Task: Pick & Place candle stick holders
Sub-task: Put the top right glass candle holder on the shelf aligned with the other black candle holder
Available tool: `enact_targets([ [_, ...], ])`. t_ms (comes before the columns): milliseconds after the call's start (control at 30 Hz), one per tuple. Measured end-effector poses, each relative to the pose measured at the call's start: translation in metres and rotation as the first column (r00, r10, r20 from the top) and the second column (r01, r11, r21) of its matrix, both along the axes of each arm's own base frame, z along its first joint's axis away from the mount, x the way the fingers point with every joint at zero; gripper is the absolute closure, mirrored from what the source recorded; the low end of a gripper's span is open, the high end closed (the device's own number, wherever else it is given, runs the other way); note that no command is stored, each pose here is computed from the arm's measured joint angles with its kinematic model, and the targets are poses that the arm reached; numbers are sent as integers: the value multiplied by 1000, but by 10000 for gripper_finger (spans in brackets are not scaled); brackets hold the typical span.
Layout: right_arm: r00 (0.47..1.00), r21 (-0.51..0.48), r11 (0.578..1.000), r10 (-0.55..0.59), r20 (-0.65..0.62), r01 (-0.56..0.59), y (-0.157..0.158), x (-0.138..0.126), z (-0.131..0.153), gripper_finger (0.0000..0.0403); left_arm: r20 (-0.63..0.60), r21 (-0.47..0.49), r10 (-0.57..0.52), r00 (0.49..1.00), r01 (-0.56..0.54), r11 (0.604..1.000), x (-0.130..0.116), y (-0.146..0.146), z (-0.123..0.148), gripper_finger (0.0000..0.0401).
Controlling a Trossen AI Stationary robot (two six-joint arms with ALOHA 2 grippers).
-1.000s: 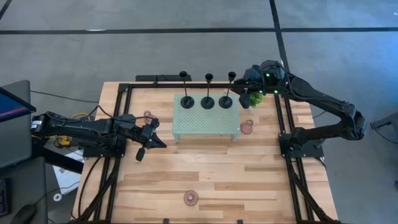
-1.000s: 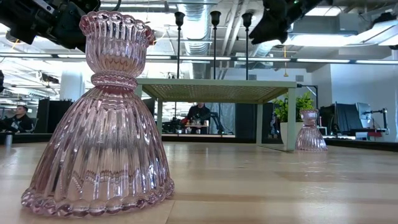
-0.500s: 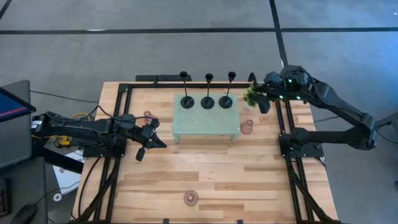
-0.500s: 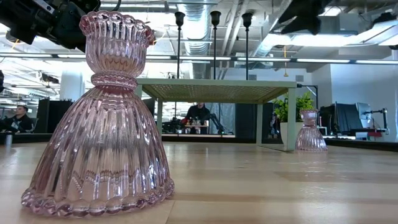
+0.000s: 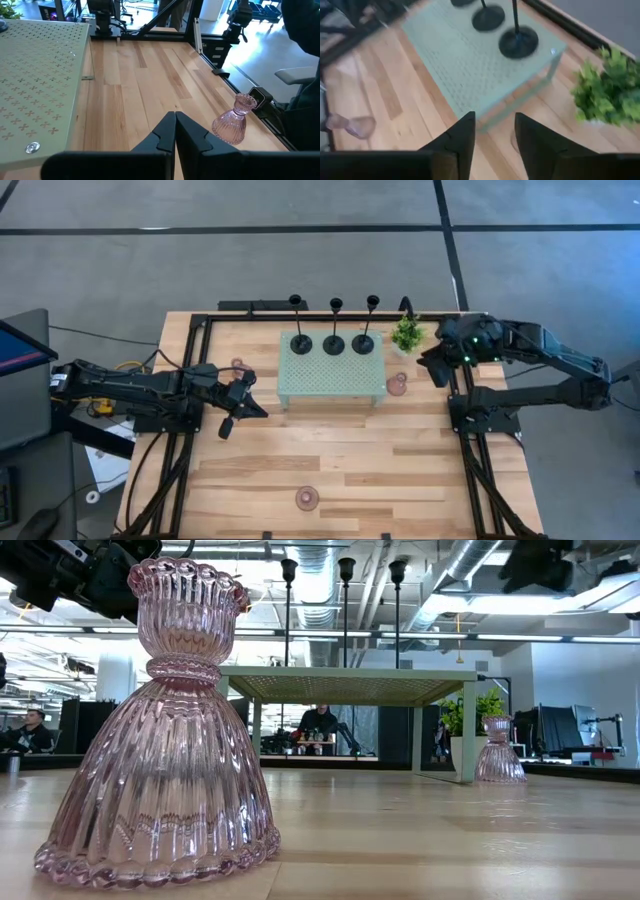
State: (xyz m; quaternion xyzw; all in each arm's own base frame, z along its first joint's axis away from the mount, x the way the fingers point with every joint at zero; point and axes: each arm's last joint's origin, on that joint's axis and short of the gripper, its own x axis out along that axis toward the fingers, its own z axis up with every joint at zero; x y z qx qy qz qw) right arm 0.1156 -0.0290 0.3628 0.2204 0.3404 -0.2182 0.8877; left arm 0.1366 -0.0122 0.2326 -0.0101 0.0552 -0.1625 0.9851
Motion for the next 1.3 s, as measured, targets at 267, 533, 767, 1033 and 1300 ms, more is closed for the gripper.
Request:
enact_targets([
  [267, 994, 32, 999, 4, -106, -1, 23, 9, -37, 295, 0, 0, 0, 1000, 0, 1000, 0, 0, 0, 391],
  [533, 980, 38, 990, -128, -153, 135, 43, 14, -89, 295, 0, 0, 0, 1000, 0, 1000, 0, 0, 0, 391],
  [767, 976, 78, 977, -189, -105, 198, 61, 16, -131, 295, 0, 0, 0, 1000, 0, 1000, 0, 0, 0, 391],
  [1033, 970, 90, 969, -223, -95, 231, 74, 15, -158, 295, 0, 0, 1, 1000, -1, 1000, 0, 0, 0, 391],
  [1300, 959, -52, 958, -284, -5, 283, 77, 25, -165, 295, 0, 0, 0, 1000, 0, 1000, 0, 0, 0, 391],
])
